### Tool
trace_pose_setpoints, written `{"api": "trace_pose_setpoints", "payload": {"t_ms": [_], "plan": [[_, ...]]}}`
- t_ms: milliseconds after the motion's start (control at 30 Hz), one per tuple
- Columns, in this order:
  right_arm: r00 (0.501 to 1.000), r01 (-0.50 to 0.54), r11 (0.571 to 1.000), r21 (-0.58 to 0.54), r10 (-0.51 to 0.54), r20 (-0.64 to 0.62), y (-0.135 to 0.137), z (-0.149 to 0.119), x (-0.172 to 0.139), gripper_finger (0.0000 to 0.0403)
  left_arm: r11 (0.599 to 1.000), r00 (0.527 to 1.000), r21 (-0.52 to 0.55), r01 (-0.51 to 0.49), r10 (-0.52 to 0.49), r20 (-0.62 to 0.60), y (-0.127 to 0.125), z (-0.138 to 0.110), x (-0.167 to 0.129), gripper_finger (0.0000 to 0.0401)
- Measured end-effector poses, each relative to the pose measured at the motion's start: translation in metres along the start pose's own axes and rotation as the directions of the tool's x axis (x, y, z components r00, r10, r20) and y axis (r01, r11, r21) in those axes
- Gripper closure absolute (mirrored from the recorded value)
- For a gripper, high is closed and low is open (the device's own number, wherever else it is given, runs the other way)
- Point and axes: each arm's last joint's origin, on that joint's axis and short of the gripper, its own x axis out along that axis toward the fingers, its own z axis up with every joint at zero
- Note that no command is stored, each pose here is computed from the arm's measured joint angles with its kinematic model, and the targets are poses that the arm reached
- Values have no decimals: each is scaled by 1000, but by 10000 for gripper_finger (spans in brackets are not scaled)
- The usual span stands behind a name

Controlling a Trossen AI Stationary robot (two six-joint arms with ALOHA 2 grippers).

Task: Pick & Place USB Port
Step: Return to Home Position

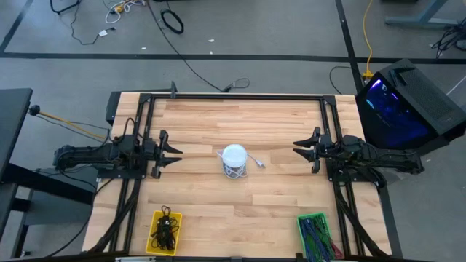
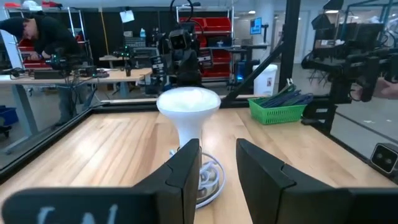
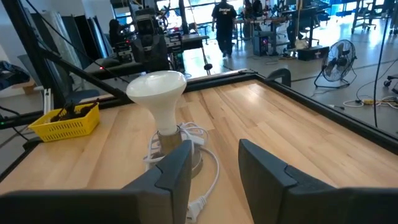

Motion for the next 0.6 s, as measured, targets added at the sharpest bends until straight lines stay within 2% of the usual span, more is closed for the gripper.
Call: {"api": "trace_pose_setpoints", "payload": {"t_ms": [600], "plan": [[1000, 1, 1000, 3, -1, 1, 0, 0, 0, 269, 1000, 1000, 3, -22, 22, 11, 2, 1, -1, 291]]}}
